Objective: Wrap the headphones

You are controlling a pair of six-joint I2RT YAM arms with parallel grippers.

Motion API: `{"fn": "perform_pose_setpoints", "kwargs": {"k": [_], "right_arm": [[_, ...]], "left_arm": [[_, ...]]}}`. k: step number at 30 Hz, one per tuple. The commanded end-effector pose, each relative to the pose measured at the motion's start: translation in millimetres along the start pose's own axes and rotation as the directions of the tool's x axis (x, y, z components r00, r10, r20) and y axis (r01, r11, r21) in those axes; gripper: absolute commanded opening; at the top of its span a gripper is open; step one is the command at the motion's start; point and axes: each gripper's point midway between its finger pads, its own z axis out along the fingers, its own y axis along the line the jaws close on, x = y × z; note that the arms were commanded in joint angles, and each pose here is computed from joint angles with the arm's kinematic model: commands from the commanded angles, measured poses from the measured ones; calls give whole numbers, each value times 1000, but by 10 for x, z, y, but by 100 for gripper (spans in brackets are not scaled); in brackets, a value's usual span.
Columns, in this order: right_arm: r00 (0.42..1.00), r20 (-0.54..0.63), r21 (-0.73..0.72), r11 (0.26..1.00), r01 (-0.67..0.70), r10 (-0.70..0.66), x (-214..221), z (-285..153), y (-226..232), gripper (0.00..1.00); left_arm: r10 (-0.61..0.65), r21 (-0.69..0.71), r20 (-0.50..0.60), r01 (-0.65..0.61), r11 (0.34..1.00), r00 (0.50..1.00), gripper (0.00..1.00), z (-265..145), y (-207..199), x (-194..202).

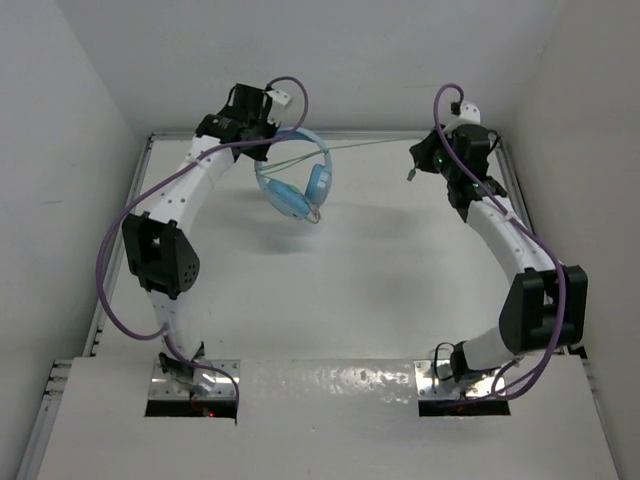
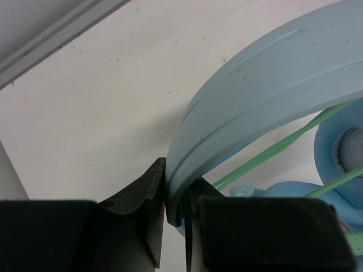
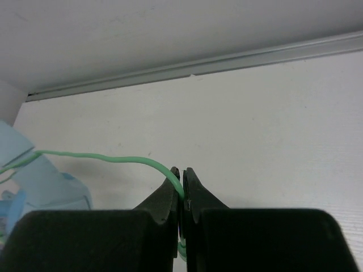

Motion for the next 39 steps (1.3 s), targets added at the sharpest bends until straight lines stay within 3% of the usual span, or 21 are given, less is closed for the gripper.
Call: {"fn": "perform_pose_setpoints", "kwargs": {"k": [1,8,12,16,21,25,31,32,36,39], "right_arm": [[985,161,-45,996,73,-65,-601,-171,393,0],[995,94,-396,915,79,-45,5,-435,2054,0],[996,70,-661,745,83,-48,480,-769,3165,0],[986,36,-787,604,127,-160,1005,-858,3792,0],[957,-37,-809,570,140,-287,1681,-603,3916,0],[953,-26,-744,643,183,-301,1799,-302,3821,0],[927,-38,-680,689,251,-374,2000,48,3765,2],[918,-64,-660,707,255,-391,2066,80,3697,5],[896,-102,-612,738,286,-433,2232,112,3460,41],[872,-125,-599,737,314,-473,2332,54,3293,54]], "left_arm": [[-93,-132,75,102,986,993,0,-202,329,-139],[-311,-369,75,316,874,947,0,76,723,-138],[-417,-339,135,438,833,899,0,126,706,-282],[-472,-271,186,507,819,862,0,113,639,-428],[-493,-140,229,530,837,839,0,-32,524,-689],[-499,-50,212,519,853,840,0,-84,369,-736],[-520,37,147,521,853,841,0,-82,165,-666],[-525,46,140,524,850,840,0,-83,150,-658],[-565,99,87,557,825,821,0,-68,55,-593],[-592,140,43,582,801,805,0,-32,-8,-533]]}}
